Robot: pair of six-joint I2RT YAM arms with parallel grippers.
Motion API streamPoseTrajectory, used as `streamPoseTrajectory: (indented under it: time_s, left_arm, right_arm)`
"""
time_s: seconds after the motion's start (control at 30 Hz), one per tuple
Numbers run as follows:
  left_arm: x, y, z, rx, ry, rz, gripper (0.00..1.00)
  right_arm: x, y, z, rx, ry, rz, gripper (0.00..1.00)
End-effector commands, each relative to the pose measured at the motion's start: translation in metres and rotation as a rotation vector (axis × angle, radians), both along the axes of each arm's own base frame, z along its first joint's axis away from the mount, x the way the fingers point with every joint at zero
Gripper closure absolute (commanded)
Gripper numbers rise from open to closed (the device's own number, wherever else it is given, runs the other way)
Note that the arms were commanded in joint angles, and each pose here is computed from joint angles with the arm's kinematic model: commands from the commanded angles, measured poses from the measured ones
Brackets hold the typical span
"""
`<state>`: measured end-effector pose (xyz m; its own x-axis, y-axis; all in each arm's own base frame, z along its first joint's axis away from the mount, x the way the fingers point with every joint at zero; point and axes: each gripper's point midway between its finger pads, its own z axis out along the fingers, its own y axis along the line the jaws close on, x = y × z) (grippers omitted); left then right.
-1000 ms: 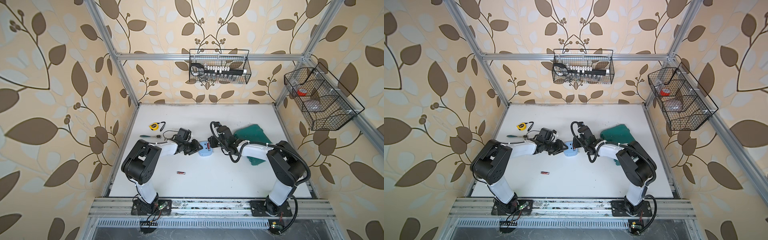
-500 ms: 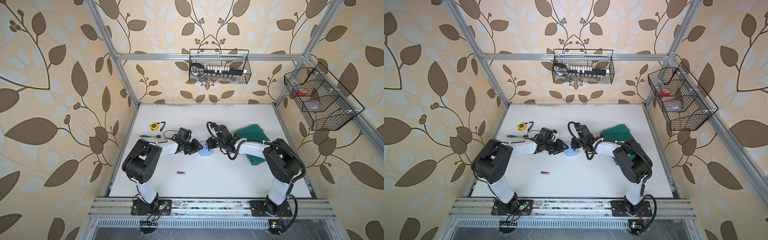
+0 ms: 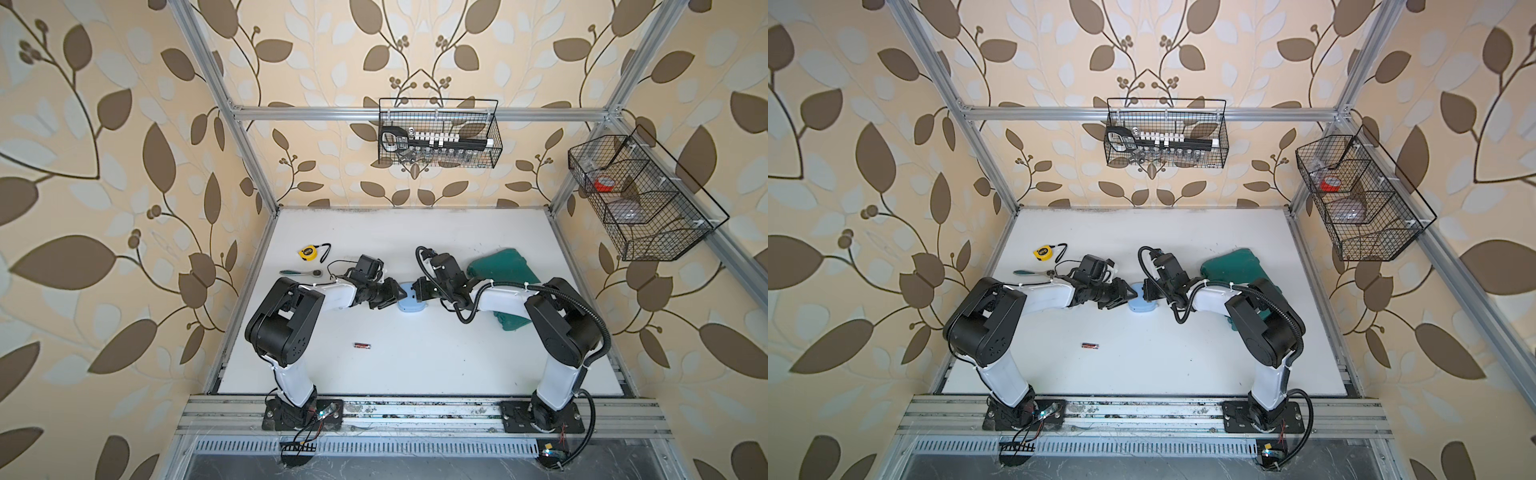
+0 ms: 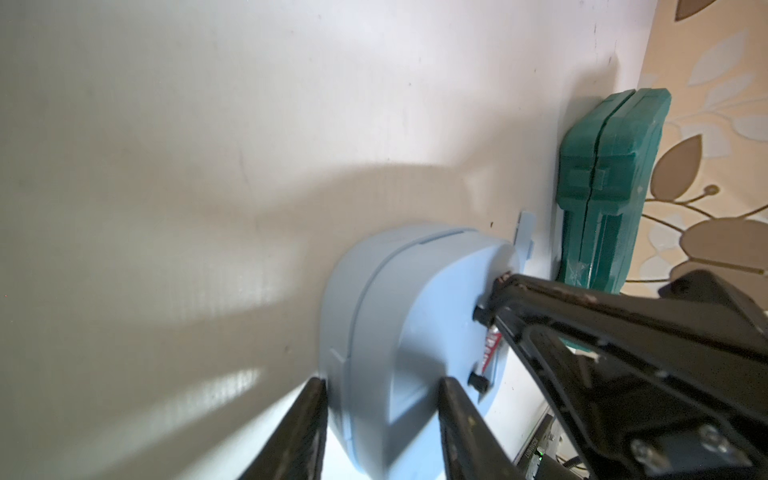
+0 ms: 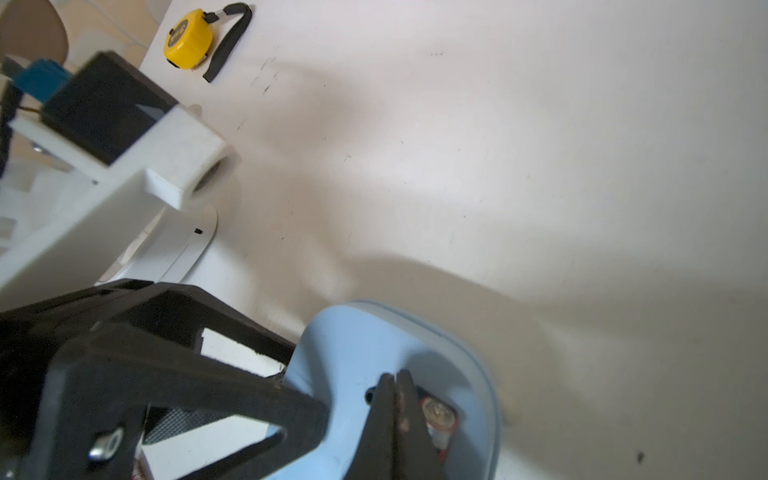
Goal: Insert the battery into the alarm
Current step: Install the battery in the alarm.
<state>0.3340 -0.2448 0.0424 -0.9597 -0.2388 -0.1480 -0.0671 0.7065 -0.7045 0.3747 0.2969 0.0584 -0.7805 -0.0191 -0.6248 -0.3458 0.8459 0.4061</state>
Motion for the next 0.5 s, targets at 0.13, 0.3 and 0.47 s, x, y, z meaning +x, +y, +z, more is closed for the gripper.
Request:
streamPoseTrajectory:
  time_s: [0.13, 0.3, 0.47]
  left_arm:
    - [-0.022, 0.017, -0.036, 0.12, 0.111, 0.008, 0.56]
    - [-0.021, 0.018, -0.038, 0.126, 0.111, 0.009, 0.55]
    - [-0.022, 0.019, -0.041, 0.132, 0.122, 0.009, 0.56]
  right_arm:
    - [-0.018, 0.003, -0.009, 0.024, 0.078, 0.039, 0.97]
    - [0.004, 0.005, 0.023, 0.108, 0.038, 0.001, 0.86]
    - [0.016, -0.009, 0.027, 0.119, 0.028, -0.05, 0.8]
